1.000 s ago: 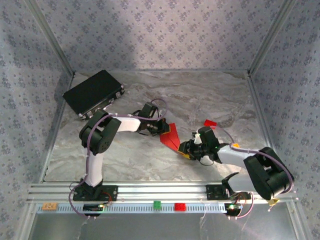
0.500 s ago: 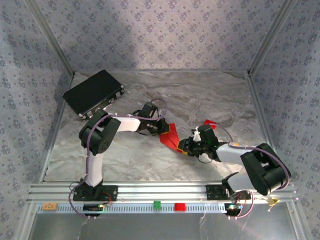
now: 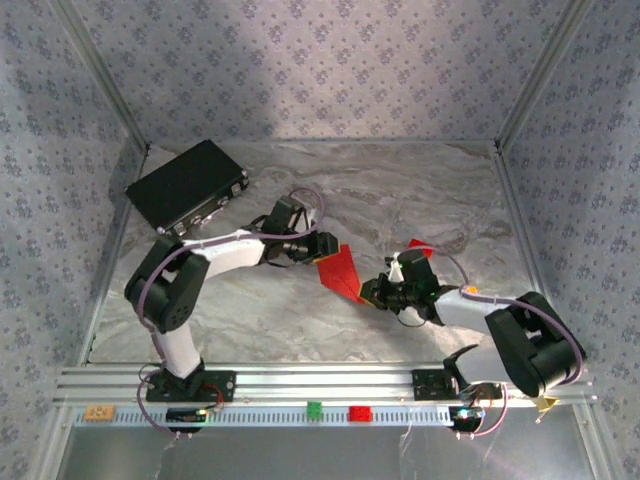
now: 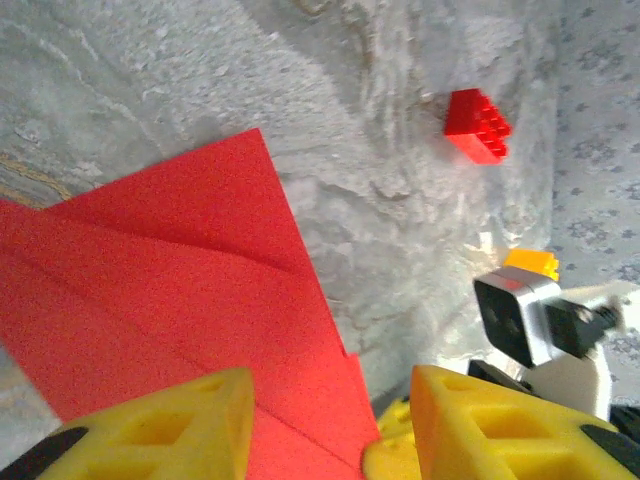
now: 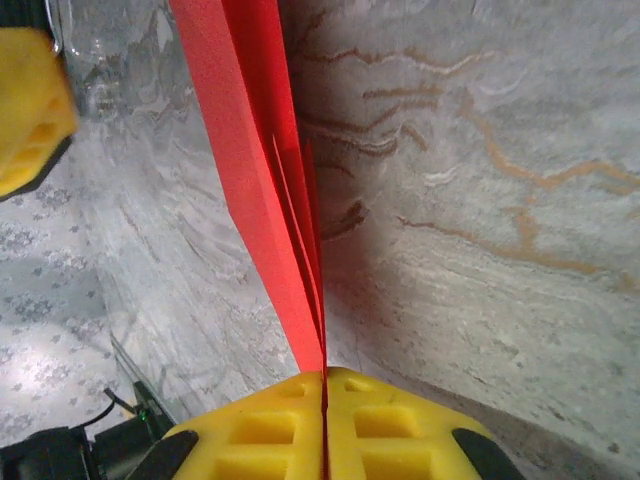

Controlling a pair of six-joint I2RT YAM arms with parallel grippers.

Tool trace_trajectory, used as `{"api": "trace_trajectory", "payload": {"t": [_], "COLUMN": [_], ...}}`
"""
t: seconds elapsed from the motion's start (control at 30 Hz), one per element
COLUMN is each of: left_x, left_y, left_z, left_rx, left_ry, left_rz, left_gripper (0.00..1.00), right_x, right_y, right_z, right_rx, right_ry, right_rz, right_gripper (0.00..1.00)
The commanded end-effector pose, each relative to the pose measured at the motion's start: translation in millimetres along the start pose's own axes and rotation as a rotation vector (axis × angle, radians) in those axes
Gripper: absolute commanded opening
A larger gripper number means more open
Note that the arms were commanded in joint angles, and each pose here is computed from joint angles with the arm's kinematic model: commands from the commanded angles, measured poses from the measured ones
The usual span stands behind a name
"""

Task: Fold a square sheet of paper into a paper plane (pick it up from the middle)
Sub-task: Turn over the paper at the center of the table.

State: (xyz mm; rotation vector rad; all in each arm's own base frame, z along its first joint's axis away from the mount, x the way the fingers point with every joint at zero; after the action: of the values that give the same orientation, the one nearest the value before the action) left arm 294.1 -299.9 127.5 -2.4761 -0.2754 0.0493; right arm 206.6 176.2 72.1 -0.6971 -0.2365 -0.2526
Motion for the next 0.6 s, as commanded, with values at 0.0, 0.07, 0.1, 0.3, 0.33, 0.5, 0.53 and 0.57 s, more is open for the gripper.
{"api": "trace_trajectory", "payload": {"t": [0.0, 0.07, 0.1, 0.3, 0.33, 0.5, 0.53, 0.57], "left_x": [-9.0, -15.2, -19.2, -38.0, -39.5, -39.4, -39.5, -39.5], "left_y": [-17.3, -25.6, -30.4, -53.5, -55.8, -59.3, -59.5, -60.1], "left_z": [4.5, 3.6, 3.0, 6.8, 8.7, 8.9, 8.9, 8.6], "left_rx": [0.012, -0.006, -0.014, 0.012, 0.026, 0.030, 0.031, 0.031], "left_ry": [0.020, 0.022, 0.024, 0.037, 0.039, 0.041, 0.041, 0.043], "left_rz": [-0.027, -0.032, -0.029, -0.014, -0.013, -0.011, -0.010, -0.010], "left_gripper": [0.46, 0.46, 0.46, 0.49, 0.49, 0.50, 0.50, 0.50], "right_x": [3.5, 6.0, 6.7, 9.7, 8.7, 3.7, 2.6, 3.0], "right_y": [-5.9, -10.6, -14.1, -39.9, -44.8, -62.1, -63.6, -64.3], "right_z": [-1.9, 2.9, 4.9, 24.6, 26.3, 26.2, 24.9, 25.2], "right_rx": [-0.066, -0.090, -0.116, -0.179, -0.189, -0.200, -0.201, -0.196], "right_ry": [-0.004, 0.005, 0.013, 0.037, 0.035, 0.035, 0.043, 0.052], "right_rz": [-0.026, -0.032, -0.036, -0.097, -0.103, -0.156, -0.166, -0.177], "right_gripper": [0.08, 0.08, 0.08, 0.07, 0.07, 0.07, 0.07, 0.07]}}
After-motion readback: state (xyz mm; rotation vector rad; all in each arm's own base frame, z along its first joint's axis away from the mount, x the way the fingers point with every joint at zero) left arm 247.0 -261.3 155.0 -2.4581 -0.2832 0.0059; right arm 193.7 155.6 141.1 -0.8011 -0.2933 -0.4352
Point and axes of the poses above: each hand's point on the last joint's axis, 136 mm out from that joint toward the fingers, its own y axis out along the fingers, its own z axis along the line the jaws close on, x = y × z, the point moved 5 cm from there along -y, back along the fingers, and after that the axes turned 14 degrees about -y, right-handed, at the moved point
